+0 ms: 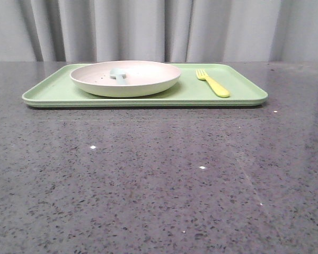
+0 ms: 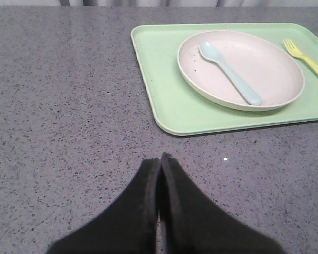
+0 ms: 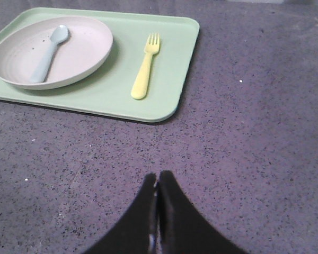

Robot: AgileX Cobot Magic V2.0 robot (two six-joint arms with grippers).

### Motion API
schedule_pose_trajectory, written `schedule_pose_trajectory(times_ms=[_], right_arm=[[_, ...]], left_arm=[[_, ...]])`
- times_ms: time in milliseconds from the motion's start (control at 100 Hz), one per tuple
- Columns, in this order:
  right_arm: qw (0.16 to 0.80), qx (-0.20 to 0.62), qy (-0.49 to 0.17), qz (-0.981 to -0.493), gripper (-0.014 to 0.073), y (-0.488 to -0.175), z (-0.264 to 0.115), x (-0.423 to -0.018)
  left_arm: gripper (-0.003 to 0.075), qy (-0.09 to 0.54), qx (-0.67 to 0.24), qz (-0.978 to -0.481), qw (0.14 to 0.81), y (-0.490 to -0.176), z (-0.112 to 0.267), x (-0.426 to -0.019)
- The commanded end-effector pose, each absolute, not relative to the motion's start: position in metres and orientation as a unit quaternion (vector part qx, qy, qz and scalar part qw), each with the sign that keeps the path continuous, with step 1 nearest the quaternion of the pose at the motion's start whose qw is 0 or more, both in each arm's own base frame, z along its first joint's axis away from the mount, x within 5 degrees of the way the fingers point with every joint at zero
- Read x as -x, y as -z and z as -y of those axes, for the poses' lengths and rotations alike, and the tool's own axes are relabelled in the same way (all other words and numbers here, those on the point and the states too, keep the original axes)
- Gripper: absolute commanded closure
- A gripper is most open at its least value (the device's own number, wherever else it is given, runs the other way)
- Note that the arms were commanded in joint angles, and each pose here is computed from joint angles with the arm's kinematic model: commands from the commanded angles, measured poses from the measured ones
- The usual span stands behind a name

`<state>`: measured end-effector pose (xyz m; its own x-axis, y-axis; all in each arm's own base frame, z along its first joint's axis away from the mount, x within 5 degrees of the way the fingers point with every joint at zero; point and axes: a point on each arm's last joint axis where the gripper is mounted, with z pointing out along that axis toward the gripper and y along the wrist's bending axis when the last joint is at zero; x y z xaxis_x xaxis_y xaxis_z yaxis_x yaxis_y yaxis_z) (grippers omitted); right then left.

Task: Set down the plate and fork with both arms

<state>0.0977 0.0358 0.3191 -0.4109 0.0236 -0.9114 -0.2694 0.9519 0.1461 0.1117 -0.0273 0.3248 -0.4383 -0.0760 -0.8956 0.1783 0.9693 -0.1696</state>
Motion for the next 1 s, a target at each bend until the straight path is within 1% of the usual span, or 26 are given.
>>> schedule_pose_trajectory(times_ms=[0, 160, 430, 990], right_arm=[[0.595, 0.078, -0.147, -0.787, 0.0662, -0.329, -0.034, -0.093], [0.619, 0.078, -0.157, -0.765, 0.0662, -0.318, -0.029, -0.08], [0.627, 0.078, -0.157, -0.759, 0.0662, -0.309, -0.025, -0.071], [0.627, 0.078, -0.157, -0.759, 0.0662, -0.309, -0.025, -0.071]], left_arm=[[0.0741, 0.13, -0.025, -0.805, 0.578, -0.334, 0.026, -0.106], [0.0741, 0.121, -0.03, -0.791, 0.599, -0.323, 0.021, -0.089], [0.0741, 0.121, -0.032, -0.759, 0.639, -0.317, 0.016, -0.066], [0.0741, 0.121, -0.032, -0.757, 0.642, -0.317, 0.016, -0.064]])
